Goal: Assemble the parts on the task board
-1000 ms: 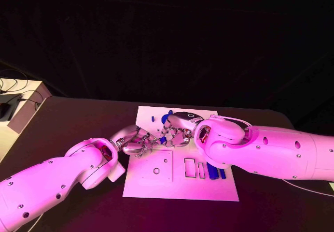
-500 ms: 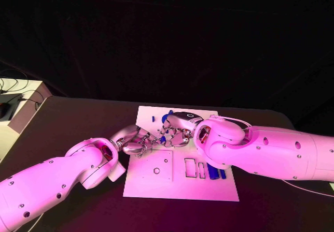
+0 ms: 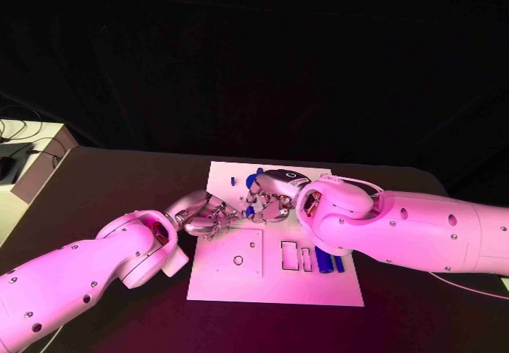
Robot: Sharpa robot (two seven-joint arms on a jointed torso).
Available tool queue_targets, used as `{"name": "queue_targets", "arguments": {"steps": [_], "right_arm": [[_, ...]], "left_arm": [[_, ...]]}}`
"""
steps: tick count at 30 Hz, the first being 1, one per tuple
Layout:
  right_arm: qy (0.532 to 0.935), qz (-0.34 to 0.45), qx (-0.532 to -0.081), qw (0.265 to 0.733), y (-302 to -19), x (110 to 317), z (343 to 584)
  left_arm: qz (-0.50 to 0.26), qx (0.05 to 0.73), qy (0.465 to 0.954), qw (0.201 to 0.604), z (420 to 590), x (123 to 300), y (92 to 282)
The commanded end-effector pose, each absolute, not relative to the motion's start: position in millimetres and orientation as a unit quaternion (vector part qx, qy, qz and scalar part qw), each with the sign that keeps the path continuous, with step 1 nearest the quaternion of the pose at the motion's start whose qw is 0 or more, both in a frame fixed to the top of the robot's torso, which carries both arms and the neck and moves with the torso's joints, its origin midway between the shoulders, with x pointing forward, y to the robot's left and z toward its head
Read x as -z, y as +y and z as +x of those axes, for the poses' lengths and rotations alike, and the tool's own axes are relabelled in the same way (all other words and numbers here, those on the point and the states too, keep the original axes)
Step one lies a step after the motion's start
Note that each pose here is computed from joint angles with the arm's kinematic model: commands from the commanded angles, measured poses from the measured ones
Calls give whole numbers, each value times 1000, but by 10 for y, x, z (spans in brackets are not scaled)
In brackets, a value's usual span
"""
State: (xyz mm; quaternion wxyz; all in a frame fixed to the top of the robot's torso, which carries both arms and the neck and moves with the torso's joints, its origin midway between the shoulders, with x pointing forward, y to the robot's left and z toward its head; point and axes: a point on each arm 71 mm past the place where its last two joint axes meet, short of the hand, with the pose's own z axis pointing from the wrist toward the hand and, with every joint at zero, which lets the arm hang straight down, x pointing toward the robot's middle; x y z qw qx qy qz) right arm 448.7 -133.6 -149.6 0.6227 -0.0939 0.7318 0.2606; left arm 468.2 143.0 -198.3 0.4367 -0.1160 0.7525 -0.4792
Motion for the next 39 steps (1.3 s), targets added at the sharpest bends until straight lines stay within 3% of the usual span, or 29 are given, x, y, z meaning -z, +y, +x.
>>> {"name": "queue_targets", "arguments": {"steps": [1, 21, 33, 39], "right_arm": [[730, -112, -247, 628, -1351, 1500, 4501], [737, -166, -171, 633, -1383, 1553, 4559], [739, -175, -143, 635, -1377, 1631, 4635], [739, -174, -137, 636, -1388, 1648, 4667]], "left_arm": [[-117, 478, 750, 442, 4685, 1974, 1466], [-167, 476, 730, 461, 4699, 1880, 1821], [-314, 536, 635, 460, 4804, 1692, 2125], [-340, 543, 616, 458, 4817, 1676, 2184]]}}
